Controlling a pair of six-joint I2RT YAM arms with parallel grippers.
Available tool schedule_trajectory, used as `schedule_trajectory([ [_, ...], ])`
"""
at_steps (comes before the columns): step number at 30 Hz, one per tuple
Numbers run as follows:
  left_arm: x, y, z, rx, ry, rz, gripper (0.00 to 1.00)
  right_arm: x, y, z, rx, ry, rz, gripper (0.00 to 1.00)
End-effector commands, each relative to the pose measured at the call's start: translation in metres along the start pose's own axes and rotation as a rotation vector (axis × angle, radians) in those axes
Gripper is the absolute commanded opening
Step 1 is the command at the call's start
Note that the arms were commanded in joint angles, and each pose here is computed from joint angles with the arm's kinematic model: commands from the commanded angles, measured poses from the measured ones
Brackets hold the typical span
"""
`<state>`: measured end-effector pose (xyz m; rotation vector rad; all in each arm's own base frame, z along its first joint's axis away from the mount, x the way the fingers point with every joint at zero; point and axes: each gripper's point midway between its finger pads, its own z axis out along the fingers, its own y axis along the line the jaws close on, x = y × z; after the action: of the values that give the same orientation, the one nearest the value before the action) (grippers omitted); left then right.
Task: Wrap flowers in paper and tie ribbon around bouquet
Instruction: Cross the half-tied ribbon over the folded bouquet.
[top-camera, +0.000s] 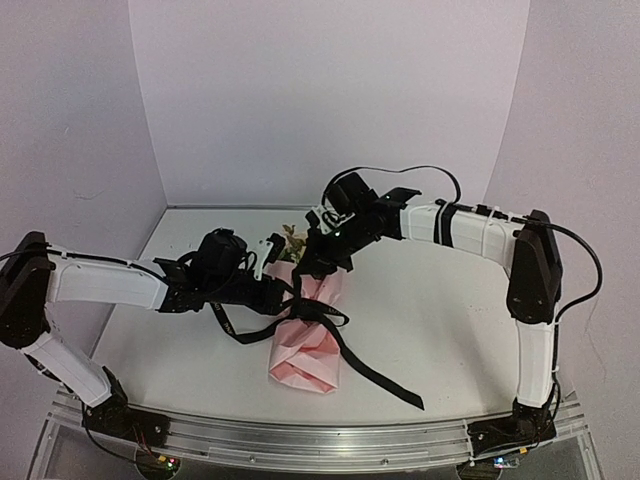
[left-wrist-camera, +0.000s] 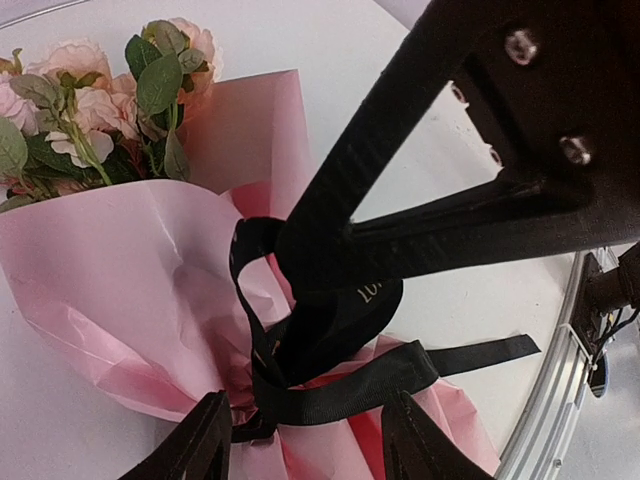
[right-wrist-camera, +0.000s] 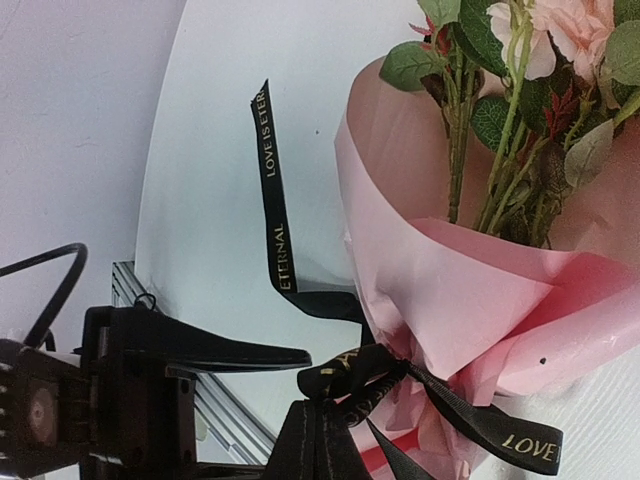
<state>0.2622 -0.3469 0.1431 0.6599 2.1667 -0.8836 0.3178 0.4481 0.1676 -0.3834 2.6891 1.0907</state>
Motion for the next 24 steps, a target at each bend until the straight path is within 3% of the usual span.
schedule_trajectory([
  [1,-0.026,-0.006,0.007,0.011,-0.066,0.027,0.53,-0.013,0.033,-0.024,-0.061,-0.074,-0.035,0.00],
  [7,-0.034,-0.006,0.014,0.008,-0.090,0.033,0.51,-0.004,0.033,-0.020,-0.057,-0.056,-0.045,0.00],
  [11,-0.034,-0.001,0.022,-0.010,-0.093,0.025,0.43,0.001,0.032,-0.021,-0.046,-0.057,-0.055,0.00],
  [14,-0.033,0.000,0.025,-0.007,-0.097,0.012,0.29,0.003,0.032,-0.022,-0.040,-0.058,-0.058,0.00],
  [16,-0.032,0.002,0.026,-0.011,-0.102,0.001,0.14,0.004,0.029,-0.023,-0.025,-0.066,-0.060,0.02],
  [18,-0.031,0.005,0.025,-0.024,-0.109,-0.011,0.02,0.005,0.025,-0.029,0.000,-0.090,-0.074,0.09],
  [24,-0.027,0.012,0.021,-0.057,-0.117,-0.048,0.00,0.022,0.005,-0.048,0.101,-0.166,-0.158,0.37],
])
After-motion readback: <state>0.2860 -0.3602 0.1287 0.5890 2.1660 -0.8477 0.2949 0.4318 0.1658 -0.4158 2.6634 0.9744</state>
